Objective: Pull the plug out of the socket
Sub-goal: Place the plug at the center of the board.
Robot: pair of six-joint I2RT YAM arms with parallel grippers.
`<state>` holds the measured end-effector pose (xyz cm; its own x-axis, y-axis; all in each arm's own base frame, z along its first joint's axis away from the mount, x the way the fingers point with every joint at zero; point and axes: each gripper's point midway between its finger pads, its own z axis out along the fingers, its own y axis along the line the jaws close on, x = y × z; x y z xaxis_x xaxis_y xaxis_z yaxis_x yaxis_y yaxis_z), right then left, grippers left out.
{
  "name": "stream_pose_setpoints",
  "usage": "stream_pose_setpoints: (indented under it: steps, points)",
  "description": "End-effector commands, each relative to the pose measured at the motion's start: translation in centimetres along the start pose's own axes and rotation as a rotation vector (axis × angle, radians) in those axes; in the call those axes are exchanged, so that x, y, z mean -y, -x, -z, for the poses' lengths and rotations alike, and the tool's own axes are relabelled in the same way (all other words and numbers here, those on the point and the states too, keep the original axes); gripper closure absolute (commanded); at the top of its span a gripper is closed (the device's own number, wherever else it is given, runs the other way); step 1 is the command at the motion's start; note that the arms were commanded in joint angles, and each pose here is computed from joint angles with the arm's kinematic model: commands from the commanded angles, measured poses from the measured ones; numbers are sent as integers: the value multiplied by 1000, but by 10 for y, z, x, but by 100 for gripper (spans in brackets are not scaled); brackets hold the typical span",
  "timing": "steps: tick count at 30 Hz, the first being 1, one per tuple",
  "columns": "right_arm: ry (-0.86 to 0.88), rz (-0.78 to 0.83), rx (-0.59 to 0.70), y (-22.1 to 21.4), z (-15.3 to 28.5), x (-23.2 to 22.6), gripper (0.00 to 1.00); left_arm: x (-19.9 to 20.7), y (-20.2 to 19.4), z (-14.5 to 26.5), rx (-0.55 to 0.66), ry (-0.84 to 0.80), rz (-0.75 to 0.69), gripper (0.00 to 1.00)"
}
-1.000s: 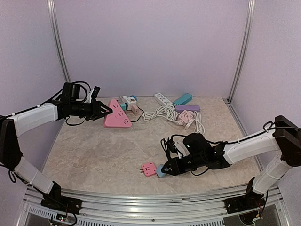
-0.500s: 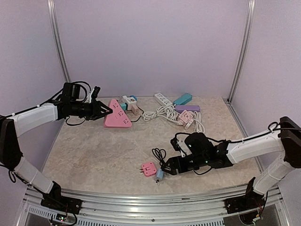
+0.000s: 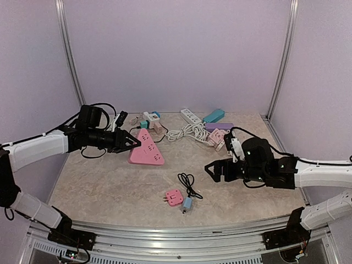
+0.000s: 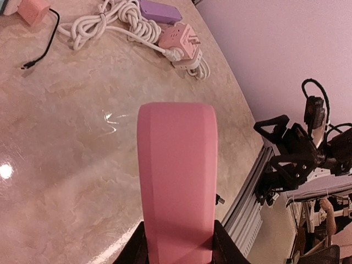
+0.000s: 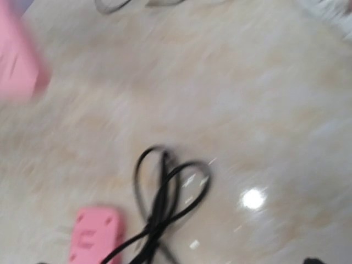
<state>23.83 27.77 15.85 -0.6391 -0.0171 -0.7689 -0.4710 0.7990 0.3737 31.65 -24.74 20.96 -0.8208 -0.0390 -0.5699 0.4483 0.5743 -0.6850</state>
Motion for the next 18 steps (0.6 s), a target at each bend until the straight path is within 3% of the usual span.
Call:
stream_pose_setpoints:
  steps: [1, 9, 18]
  points:
    - [-63, 60, 111, 33, 10, 15, 0, 11, -44, -7, -82, -37, 28, 96]
    - [-80, 91, 201, 64, 20, 20, 1, 12, -125, -18, -258, -91, 93, 96]
    - [-87, 71, 206, 61, 23, 24, 0, 2, -158, -17, -328, -105, 160, 96]
